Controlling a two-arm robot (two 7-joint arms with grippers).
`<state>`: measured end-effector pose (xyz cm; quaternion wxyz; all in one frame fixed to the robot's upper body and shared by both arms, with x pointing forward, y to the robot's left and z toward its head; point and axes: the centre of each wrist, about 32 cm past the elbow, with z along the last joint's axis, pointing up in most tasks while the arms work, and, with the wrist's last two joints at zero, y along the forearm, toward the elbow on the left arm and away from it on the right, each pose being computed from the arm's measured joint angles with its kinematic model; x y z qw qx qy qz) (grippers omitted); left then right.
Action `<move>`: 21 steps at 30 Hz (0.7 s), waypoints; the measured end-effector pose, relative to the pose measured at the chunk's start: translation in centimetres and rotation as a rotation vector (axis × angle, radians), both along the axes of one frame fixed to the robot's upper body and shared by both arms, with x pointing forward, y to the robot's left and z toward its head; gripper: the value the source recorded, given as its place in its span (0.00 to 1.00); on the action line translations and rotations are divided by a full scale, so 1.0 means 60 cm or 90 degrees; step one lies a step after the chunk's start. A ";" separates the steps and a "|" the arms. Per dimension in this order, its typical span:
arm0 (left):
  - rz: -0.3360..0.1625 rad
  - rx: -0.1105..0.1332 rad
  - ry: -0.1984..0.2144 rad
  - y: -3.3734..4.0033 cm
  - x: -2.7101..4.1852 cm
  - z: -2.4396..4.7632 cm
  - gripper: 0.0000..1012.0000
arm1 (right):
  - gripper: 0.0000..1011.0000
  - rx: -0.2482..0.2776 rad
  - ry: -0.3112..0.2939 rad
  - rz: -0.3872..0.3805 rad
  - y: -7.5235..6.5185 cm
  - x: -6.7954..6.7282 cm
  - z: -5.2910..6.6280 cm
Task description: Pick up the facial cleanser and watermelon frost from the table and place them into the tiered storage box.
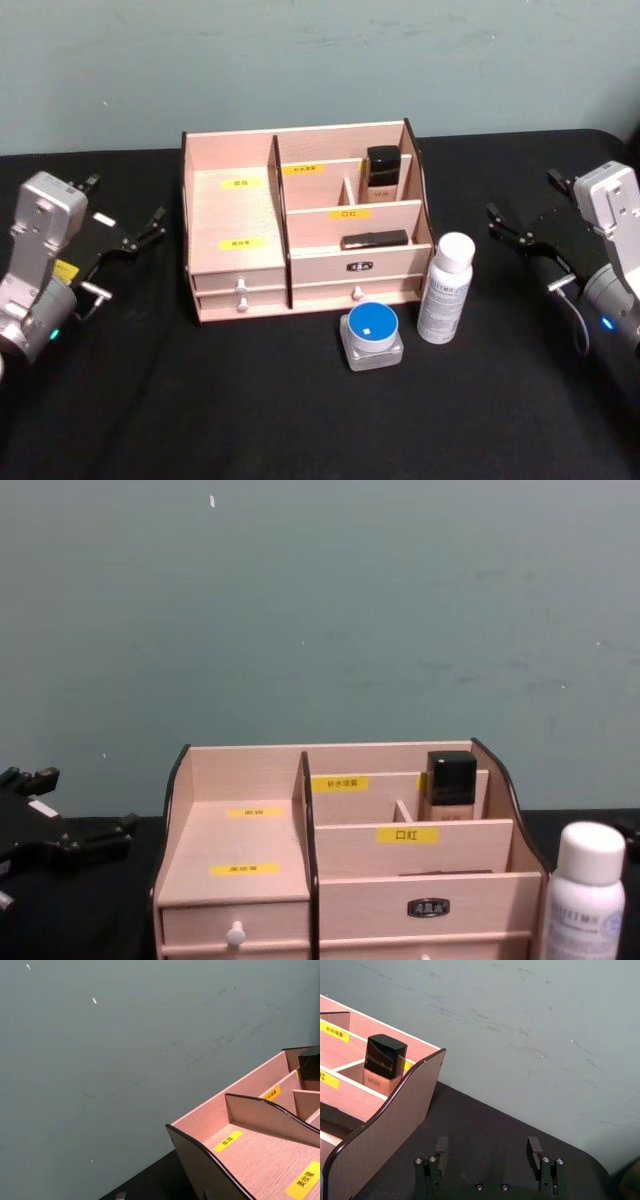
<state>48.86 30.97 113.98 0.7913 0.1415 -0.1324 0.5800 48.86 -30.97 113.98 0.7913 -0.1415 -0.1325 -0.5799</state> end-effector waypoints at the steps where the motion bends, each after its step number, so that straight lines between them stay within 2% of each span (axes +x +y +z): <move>1: 0.000 0.000 0.000 0.000 0.000 0.000 1.00 | 0.99 0.000 0.000 0.000 0.000 0.000 0.000; 21: 0.000 0.000 0.000 0.000 0.000 0.000 1.00 | 0.99 0.000 0.000 0.000 0.000 0.000 0.000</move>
